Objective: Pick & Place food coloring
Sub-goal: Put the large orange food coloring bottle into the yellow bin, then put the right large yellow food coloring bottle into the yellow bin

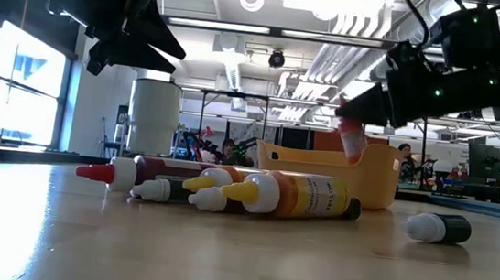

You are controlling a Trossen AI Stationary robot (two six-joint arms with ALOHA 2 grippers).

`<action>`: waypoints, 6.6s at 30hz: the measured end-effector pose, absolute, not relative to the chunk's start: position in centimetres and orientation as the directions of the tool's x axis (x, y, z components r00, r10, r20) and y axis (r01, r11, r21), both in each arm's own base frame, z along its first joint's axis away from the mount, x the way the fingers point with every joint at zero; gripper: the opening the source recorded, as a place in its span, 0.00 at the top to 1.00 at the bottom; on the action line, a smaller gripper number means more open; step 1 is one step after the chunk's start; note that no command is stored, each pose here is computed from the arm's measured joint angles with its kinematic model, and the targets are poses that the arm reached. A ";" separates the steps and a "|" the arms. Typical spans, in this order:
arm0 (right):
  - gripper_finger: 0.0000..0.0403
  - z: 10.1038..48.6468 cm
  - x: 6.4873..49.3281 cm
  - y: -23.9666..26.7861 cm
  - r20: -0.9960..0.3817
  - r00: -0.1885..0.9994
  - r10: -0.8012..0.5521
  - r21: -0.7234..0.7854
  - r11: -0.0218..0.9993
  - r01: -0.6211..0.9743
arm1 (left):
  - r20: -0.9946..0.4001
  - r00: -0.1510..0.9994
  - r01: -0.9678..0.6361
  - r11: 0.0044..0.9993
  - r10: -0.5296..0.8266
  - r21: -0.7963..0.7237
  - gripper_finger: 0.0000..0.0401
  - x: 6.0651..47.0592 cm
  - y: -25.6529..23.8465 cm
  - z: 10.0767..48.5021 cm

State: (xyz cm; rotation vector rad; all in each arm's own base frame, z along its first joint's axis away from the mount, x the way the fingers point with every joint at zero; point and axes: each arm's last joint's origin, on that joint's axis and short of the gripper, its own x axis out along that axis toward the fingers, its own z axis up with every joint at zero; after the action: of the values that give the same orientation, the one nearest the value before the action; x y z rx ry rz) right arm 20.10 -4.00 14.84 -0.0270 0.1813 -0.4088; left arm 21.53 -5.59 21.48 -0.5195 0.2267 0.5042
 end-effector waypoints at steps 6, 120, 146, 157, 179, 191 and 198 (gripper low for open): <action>0.69 13.5 18.5 -4.2 -0.187 0.887 -0.423 -0.053 0.906 0.420 | -0.327 0.851 -0.520 0.747 0.411 -0.414 0.62 21.5 -5.6 21.5; 0.59 21.5 25.0 -4.3 -0.216 0.859 -0.464 0.011 0.879 0.477 | -0.306 0.834 -0.550 0.733 0.459 -0.401 0.62 21.5 -5.4 21.6; 0.59 15.7 34.0 12.0 -0.649 0.738 0.187 -0.132 0.927 -0.351 | -0.389 0.920 -0.264 0.810 0.048 -0.524 0.62 22.6 -6.9 20.8; 0.59 13.9 38.0 13.5 -0.802 0.567 0.186 -0.104 0.892 -0.439 | -0.381 0.917 -0.306 0.822 0.118 -0.480 0.62 23.6 -7.1 20.9; 0.59 12.0 37.5 12.9 -0.877 0.467 0.111 -0.130 0.882 -0.454 | -0.352 0.928 -0.277 0.859 0.124 -0.430 0.62 24.0 -7.2 21.9; 0.72 11.9 37.4 12.8 -0.885 0.453 0.105 -0.149 0.858 -0.491 | -0.352 0.928 -0.277 0.859 0.124 -0.430 0.62 24.0 -7.2 21.9; 0.71 13.6 38.7 13.4 -0.861 0.495 0.116 -0.160 0.862 -0.481 | -0.352 0.928 -0.278 0.859 0.124 -0.430 0.62 24.0 -7.2 21.9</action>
State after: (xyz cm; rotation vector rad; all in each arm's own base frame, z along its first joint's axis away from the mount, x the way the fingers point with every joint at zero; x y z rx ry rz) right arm 38.75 13.36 13.57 -0.4099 0.9934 0.3743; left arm 24.05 -7.20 21.87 -0.4952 0.3209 0.2144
